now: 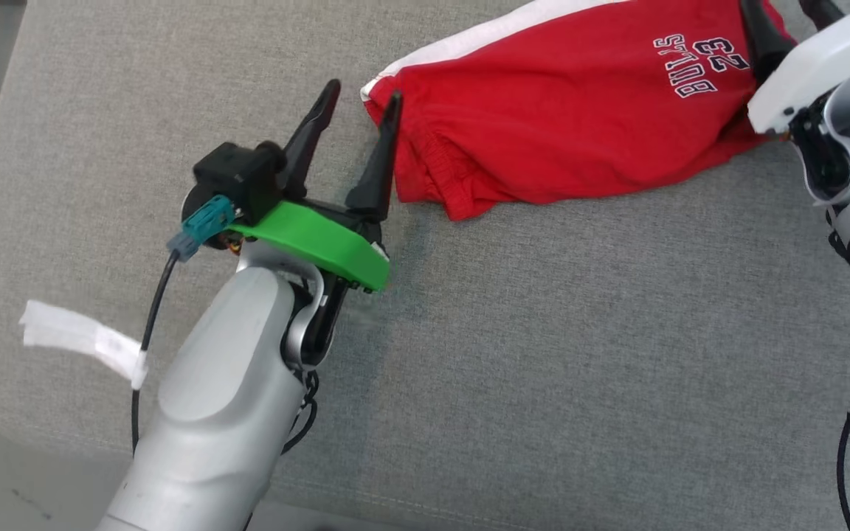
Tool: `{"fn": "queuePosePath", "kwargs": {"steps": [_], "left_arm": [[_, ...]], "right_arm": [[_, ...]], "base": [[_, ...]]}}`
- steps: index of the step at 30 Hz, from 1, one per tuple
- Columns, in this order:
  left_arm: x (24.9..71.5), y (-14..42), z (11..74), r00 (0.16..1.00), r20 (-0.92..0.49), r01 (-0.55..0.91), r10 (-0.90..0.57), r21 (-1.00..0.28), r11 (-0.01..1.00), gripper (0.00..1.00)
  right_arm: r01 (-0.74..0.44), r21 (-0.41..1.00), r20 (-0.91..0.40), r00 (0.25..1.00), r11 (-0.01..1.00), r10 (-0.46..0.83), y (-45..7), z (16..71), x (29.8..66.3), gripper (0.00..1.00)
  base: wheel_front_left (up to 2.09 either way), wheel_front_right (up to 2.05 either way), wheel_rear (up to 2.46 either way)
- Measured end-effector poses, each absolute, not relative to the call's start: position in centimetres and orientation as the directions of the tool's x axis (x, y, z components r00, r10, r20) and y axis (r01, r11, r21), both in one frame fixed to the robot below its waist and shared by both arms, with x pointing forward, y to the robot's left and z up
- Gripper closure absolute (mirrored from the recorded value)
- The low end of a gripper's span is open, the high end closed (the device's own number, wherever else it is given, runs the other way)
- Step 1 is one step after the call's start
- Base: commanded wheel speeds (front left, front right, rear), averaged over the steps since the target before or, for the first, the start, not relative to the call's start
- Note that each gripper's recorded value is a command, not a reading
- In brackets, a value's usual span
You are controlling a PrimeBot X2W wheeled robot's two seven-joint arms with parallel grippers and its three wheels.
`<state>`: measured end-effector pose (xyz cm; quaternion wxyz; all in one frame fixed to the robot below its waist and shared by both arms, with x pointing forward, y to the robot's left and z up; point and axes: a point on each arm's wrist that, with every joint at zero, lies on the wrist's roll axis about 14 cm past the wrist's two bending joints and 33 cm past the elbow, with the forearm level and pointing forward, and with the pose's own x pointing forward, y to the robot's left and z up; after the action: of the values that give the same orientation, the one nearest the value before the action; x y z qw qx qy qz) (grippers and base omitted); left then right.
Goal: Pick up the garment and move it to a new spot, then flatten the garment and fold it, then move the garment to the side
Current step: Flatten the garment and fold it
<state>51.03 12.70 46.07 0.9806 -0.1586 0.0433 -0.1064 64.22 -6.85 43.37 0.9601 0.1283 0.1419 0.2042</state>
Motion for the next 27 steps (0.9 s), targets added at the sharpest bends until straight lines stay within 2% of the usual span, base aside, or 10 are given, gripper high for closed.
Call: {"fn": "queuePosePath", "kwargs": {"steps": [7, 13, 19, 20, 21, 22, 27], "left_arm": [[48.8, 17.1, 47.6, 0.998, 0.006, 0.058, -0.059, -0.278, 0.959, 0.0], [46.2, 20.8, 47.7, 0.997, 0.012, -0.067, 0.072, -0.256, 0.964, 0.0], [44.3, 22.1, 46.9, 0.993, -0.015, -0.119, 0.119, -0.251, 0.961, 0.0], [44.1, 22.2, 46.8, 0.992, -0.017, -0.122, 0.121, -0.25, 0.961, 0.0], [43.9, 22.2, 46.8, 0.992, -0.02, -0.126, 0.125, -0.249, 0.96, 0.0], [43.8, 22.2, 46.8, 0.992, -0.021, -0.126, 0.125, -0.248, 0.96, 0.0], [43.3, 22.1, 46.8, 0.992, -0.023, -0.128, 0.126, -0.232, 0.964, 0.0]], "right_arm": [[-0.338, 0.248, -0.311, 0.86, 0.908, 0.405, -9.6, 41.6, 61.6, 0.0], [-0.319, 0.249, -0.364, 0.844, 0.915, 0.393, -10.1, 40.1, 60.8, 0.0], [-0.308, 0.257, -0.406, 0.826, 0.916, 0.392, -9.6, 38.7, 60.5, 0.0], [-0.306, 0.264, -0.415, 0.82, 0.915, 0.394, -9.4, 38.4, 60.4, 0.18], [-0.309, 0.267, -0.419, 0.816, 0.913, 0.399, -9.2, 38.3, 60.3, 0.94], [-0.312, 0.269, -0.418, 0.814, 0.911, 0.402, -9.0, 38.3, 60.3, 1.0], [-0.306, 0.297, -0.391, 0.825, 0.904, 0.408, -8.6, 39.0, 59.7, 1.0]], "base": [[0.0, 0.0, 0.0], [0.0, 0.0, 0.0], [0.0, 0.0, 0.0], [0.0, 0.0, 0.0], [0.0, 0.0, 0.0], [0.0, 0.0, 0.0], [0.0, 0.0, 0.0]]}}
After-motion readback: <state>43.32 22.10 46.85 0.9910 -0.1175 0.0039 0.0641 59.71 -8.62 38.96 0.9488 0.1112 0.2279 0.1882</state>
